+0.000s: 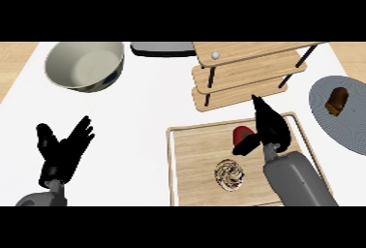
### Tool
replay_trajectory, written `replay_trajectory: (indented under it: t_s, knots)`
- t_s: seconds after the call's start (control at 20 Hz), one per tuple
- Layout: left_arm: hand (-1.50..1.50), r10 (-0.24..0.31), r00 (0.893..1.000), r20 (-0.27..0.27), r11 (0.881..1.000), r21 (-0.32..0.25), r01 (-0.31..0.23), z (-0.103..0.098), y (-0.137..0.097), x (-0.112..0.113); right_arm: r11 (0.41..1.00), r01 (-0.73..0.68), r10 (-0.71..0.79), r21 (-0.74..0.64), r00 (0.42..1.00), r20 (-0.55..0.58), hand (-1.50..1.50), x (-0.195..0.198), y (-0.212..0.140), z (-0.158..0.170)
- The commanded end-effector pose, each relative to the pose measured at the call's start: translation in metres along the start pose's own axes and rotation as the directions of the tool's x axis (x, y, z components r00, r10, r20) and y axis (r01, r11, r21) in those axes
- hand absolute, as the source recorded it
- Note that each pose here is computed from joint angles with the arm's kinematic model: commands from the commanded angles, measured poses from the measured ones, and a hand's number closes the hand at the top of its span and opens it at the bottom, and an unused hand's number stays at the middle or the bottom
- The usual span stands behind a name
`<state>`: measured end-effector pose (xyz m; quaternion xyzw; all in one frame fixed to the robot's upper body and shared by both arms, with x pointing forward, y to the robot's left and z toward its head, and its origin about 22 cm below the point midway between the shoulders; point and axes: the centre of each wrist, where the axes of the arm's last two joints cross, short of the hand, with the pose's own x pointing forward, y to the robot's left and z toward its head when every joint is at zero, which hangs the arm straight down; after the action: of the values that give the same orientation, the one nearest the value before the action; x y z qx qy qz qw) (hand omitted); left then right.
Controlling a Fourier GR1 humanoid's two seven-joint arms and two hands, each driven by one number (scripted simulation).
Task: Pick the tomato from the tray and place it in the tiered shelf
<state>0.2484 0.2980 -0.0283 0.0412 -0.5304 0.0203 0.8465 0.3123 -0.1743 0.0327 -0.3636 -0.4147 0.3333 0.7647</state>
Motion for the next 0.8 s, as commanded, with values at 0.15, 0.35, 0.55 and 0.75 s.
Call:
replay_trajectory:
  t_s: [0.15,0.35,0.55,0.75]
  knots:
    - [0.00,-0.006,1.000,-0.003,1.000,0.002,0.006,0.010,0.000,0.005,1.000,0.015,-0.014,-0.012,0.999,0.041,-1.50,-0.017,0.024,-0.008]
    - [0.00,0.003,1.000,0.000,1.000,-0.007,-0.003,-0.005,-0.007,0.000,0.963,-0.188,0.165,0.196,0.978,0.129,1.50,-0.009,0.053,-0.004]
    - [0.00,-0.009,1.000,0.000,1.000,-0.004,0.009,0.003,-0.007,-0.013,0.977,-0.125,0.093,0.171,0.978,0.185,1.50,0.016,0.042,0.002]
    - [0.00,-0.001,1.000,0.010,1.000,0.007,0.001,0.009,-0.008,-0.002,0.987,-0.083,0.049,0.137,0.971,0.236,1.50,-0.008,0.037,-0.012]
